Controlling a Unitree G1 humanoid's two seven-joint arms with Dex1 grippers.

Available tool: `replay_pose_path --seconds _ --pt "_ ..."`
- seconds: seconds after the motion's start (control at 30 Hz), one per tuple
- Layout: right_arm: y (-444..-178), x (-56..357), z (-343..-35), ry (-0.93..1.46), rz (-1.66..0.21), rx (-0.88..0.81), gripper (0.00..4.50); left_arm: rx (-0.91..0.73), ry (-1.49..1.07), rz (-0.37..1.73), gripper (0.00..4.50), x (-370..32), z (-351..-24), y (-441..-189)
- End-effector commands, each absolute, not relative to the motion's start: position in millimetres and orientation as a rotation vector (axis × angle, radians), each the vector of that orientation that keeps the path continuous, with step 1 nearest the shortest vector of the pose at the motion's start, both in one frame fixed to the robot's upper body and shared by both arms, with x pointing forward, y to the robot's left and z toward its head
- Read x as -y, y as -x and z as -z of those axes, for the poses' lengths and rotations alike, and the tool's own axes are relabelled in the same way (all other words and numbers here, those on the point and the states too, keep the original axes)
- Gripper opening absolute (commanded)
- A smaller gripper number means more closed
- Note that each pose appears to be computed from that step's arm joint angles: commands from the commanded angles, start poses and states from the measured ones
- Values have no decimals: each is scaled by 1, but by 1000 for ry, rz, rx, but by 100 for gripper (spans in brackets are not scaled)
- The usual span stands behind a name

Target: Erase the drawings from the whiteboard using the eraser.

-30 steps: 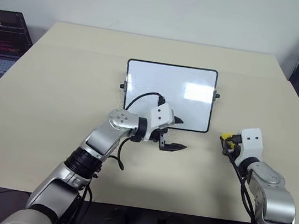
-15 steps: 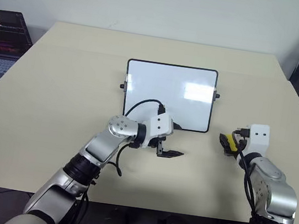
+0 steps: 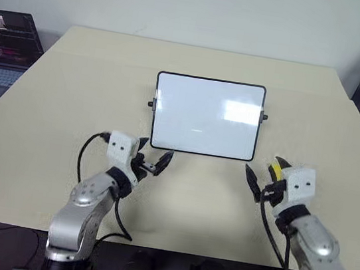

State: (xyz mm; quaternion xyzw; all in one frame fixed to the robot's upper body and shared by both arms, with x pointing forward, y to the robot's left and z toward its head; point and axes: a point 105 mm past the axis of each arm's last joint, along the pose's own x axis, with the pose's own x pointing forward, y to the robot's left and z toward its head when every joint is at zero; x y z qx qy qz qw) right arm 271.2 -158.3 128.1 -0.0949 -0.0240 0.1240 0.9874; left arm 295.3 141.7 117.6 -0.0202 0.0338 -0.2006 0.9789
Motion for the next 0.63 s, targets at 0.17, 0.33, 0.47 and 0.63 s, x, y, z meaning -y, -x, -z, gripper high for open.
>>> replay_pose_path --seconds 0.17,0.33,0.47,0.63 --pt "-246 179 -120 66 -180 147 444 39 23 137 450 -178 -131 -284" --pt "-249 187 -105 16 -183 119 444 62 27 58 450 -187 -131 -283" --pt "-248 189 -105 34 -167 117 444 49 -7 51 450 -188 -123 -281" --pt "-248 203 -109 43 -124 106 444 20 3 34 450 -184 -114 -284"
